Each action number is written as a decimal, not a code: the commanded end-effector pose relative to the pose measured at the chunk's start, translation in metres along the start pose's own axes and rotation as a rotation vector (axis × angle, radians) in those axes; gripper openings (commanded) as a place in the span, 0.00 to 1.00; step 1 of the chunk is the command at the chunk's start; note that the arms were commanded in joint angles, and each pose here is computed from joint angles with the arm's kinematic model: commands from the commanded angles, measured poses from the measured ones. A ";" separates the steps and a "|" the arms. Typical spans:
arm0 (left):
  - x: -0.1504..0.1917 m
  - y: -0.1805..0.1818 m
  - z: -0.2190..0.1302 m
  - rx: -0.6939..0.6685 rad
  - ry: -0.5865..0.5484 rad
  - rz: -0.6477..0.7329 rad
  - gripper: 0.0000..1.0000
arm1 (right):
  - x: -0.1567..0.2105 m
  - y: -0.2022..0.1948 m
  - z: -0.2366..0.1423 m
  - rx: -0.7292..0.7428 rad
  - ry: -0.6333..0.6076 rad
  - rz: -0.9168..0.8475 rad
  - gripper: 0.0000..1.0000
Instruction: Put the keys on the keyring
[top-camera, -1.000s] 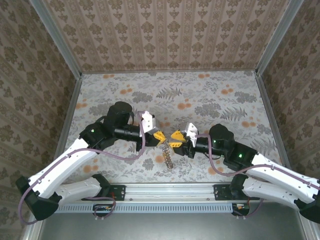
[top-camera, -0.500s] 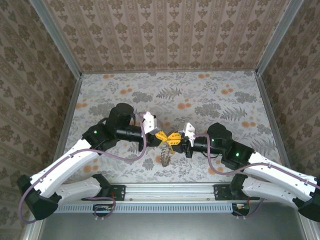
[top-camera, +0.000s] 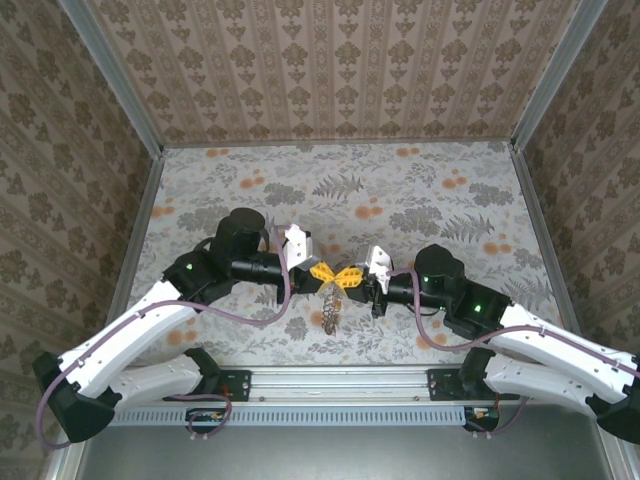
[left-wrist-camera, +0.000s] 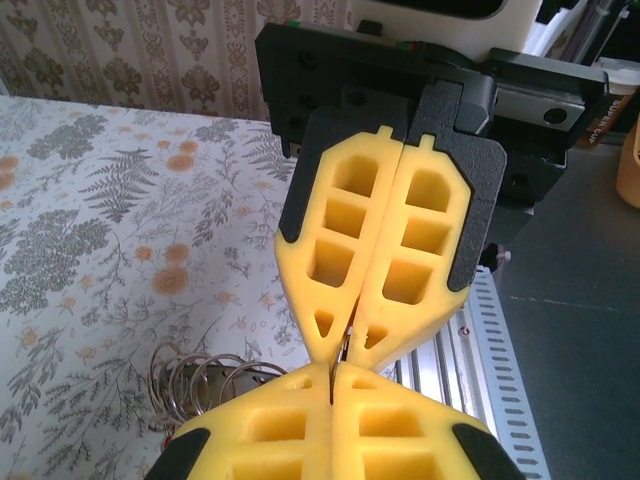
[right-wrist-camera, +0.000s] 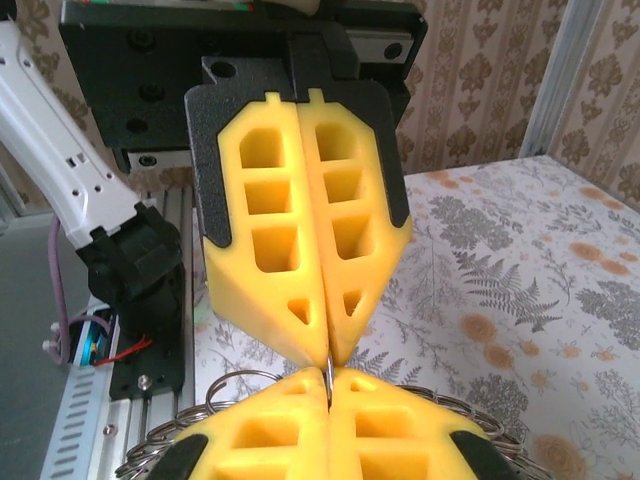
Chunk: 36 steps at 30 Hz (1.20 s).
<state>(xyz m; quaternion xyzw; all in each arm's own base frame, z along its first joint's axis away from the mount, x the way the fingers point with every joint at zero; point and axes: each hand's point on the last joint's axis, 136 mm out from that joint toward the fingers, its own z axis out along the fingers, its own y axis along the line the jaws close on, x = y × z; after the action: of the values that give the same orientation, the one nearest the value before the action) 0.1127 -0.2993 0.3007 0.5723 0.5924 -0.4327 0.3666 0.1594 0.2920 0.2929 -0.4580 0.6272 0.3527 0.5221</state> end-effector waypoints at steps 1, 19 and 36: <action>-0.005 -0.008 -0.008 0.009 0.035 0.009 0.06 | -0.005 -0.001 -0.003 -0.004 0.056 -0.071 0.00; 0.009 0.001 -0.008 -0.049 0.185 0.023 0.21 | -0.018 0.011 0.001 -0.103 0.110 -0.113 0.00; 0.012 -0.011 0.002 0.016 0.194 0.001 0.22 | -0.013 0.005 0.008 -0.077 0.135 -0.106 0.00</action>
<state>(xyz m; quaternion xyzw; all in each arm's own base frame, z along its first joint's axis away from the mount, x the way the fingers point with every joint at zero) 0.1114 -0.2928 0.2798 0.6052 0.6407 -0.3616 0.3042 0.1544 0.2978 0.2754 -0.5342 0.6496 0.3127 0.4415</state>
